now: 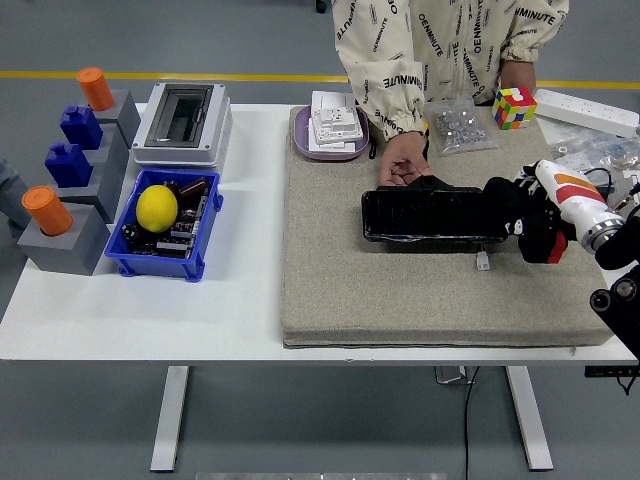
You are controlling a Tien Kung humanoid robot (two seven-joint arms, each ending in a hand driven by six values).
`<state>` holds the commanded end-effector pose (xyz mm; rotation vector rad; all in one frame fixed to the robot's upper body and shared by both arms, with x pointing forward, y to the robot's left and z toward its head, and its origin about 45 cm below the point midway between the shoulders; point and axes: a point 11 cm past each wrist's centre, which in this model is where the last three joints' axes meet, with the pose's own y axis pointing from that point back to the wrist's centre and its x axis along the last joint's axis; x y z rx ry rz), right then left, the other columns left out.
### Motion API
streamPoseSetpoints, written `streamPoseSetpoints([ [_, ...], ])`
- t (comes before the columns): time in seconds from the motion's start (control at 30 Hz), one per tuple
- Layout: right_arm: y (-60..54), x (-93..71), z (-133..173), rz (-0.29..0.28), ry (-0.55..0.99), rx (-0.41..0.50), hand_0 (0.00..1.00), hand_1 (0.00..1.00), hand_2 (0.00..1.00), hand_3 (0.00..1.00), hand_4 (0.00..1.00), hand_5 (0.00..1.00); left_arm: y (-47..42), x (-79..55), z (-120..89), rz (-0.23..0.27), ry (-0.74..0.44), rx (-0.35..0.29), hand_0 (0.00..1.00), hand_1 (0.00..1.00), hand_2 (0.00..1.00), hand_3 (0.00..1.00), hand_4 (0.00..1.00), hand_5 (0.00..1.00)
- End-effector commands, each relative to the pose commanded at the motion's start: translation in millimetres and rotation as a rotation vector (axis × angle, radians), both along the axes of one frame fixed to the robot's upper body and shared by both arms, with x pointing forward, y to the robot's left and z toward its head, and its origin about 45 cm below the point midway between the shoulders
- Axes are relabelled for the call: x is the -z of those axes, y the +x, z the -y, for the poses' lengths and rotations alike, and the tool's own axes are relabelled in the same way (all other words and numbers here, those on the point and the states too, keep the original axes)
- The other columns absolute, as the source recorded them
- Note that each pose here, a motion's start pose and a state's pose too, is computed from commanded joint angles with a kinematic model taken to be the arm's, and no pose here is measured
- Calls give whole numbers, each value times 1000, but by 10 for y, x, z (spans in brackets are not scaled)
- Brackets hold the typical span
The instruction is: Pick the rag up,wipe the panel,place it on the desk
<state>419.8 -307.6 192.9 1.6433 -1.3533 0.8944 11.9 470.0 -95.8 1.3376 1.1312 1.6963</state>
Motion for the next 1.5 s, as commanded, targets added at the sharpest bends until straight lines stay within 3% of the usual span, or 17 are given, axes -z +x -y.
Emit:
streamPoseSetpoints([
  [0.83,93,-5,-876,-1,51,-161,258,341,425,424,993,26,-2,-20,-46,-6,8,11,642,692,732,564,593,470],
  [1.5,50,-123,-1851,8,83,-356,258,340,424,424,992,26,-14,-39,-89,-14,16,21,642,692,732,565,591,467],
])
